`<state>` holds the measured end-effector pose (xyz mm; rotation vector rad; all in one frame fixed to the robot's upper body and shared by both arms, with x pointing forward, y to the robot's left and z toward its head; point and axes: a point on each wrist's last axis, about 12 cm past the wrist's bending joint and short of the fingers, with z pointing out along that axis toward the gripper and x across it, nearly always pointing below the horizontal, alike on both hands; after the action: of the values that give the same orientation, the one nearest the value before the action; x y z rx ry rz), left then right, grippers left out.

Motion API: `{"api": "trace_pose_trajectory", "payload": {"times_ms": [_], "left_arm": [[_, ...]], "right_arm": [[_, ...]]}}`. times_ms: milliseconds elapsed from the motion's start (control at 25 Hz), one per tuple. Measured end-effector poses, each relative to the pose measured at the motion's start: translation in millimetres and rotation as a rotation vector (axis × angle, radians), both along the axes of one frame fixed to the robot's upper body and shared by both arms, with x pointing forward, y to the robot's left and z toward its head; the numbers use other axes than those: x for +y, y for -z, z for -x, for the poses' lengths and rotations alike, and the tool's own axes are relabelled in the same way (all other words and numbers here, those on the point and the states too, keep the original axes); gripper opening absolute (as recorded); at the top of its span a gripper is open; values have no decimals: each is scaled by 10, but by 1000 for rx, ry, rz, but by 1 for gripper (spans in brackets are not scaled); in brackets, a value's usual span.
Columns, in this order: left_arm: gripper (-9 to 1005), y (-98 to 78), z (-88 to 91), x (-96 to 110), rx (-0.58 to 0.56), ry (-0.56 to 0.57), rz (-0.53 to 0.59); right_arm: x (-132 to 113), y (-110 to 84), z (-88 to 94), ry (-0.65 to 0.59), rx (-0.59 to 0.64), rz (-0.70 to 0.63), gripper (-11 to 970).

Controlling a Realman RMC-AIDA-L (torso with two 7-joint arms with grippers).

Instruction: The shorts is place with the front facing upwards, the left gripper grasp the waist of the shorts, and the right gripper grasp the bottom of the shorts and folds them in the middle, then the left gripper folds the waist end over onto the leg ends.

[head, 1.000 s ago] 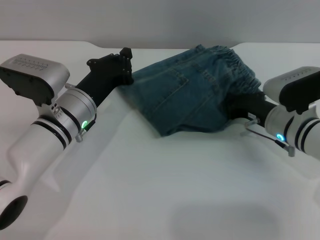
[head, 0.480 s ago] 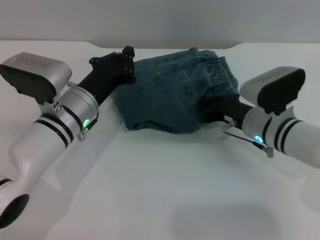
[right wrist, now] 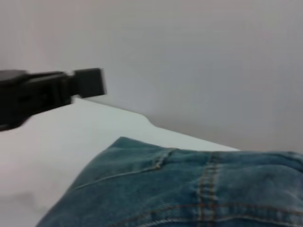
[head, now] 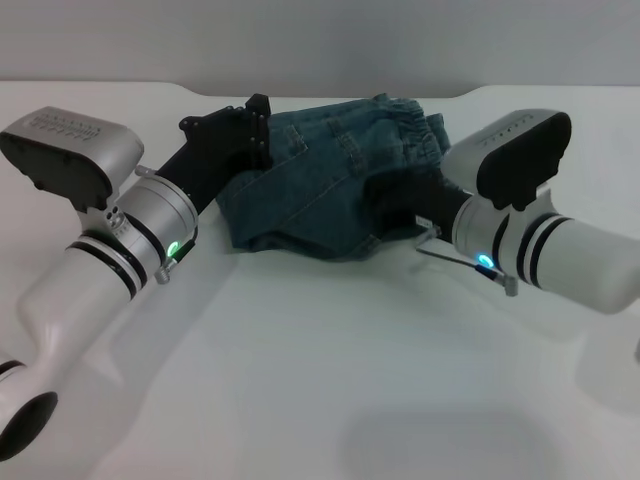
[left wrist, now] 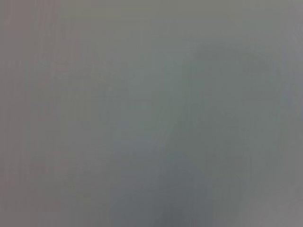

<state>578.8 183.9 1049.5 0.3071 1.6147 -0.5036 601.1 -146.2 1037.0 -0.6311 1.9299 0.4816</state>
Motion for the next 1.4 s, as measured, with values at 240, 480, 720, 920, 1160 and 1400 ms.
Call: {"api": "trace_pose_trajectory", "payload": {"times_ms": [240, 480, 720, 920, 1160, 1400], "left_arm": [[-1, 6, 6, 10, 1, -3, 2], [-1, 0, -5, 5, -1, 0, -2], [-1, 10, 14, -24, 3, 14, -7], [-1, 19, 27, -28, 6, 17, -7], [-1, 26, 39, -12, 0, 15, -11], [-1, 27, 28, 256, -26, -94, 4]], "right_arm": [[-36, 150, 294, -10, 26, -33, -1], [-210, 190, 502, 28, -43, -36, -1], [-264, 62, 488, 28, -151, -36, -1], [-240, 17, 440, -9, -242, 49, -1], [-394, -2, 424, 33, -319, 54, -1], [-1049, 93, 559, 274, -322, 16, -1]]}}
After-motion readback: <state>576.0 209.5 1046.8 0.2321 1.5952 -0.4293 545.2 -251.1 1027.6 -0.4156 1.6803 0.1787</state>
